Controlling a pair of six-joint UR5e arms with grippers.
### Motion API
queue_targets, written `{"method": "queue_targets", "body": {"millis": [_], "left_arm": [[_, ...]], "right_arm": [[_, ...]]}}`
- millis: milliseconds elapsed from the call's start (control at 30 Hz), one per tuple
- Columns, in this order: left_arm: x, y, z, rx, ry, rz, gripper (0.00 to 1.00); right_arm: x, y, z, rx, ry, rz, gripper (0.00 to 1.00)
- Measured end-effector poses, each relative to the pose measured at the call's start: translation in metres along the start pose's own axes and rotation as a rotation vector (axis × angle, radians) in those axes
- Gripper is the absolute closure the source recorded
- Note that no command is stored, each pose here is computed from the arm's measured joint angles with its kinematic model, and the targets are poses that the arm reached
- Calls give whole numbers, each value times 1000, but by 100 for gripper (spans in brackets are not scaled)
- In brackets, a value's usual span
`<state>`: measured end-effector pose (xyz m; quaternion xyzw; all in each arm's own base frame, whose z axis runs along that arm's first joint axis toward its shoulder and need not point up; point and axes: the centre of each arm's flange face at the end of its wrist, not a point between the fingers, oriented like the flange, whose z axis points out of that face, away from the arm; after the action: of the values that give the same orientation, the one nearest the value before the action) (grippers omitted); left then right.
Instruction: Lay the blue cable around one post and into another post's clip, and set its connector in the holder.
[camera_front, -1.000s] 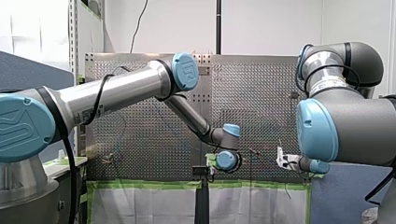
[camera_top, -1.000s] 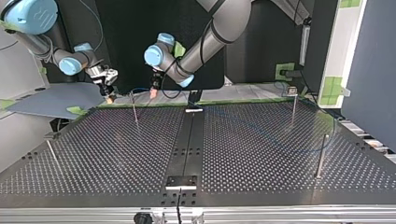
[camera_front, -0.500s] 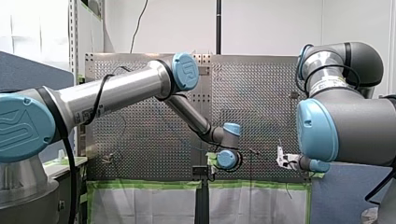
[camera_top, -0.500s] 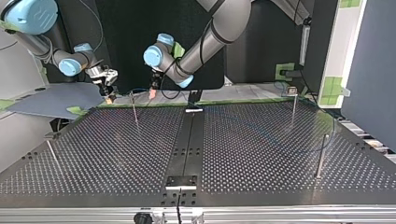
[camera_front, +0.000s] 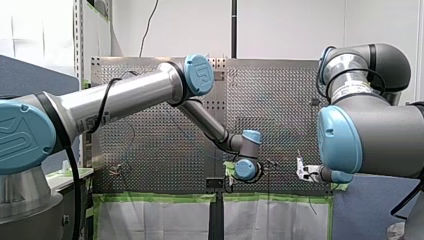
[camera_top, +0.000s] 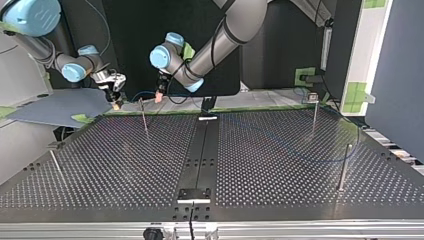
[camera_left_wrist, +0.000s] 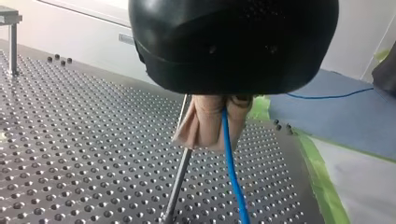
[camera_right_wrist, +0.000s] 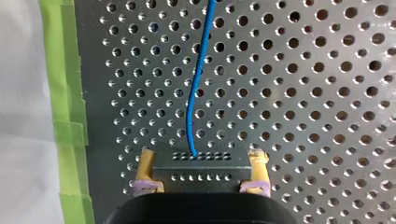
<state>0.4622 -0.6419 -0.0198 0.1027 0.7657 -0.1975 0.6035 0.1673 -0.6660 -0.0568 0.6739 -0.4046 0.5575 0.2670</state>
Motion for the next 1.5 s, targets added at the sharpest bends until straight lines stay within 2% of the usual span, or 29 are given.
{"method": "queue_targets", "body": {"millis": [367,833,1067,1500], "left_arm": [[-9,9,9,-21,-17,-16,100],[-5,30,13,-58,-7,-24,100],[-8,43,19,-73,-9,-31,100],[-10,48,21,-72,-6,-33,100]], "right_arm": [[8,4,0,3,17,25,100],[14,12,3,-9,50,62,100],[25,18,10,-10,72,61,100],[28,20,12,-19,73,56,100]]}}
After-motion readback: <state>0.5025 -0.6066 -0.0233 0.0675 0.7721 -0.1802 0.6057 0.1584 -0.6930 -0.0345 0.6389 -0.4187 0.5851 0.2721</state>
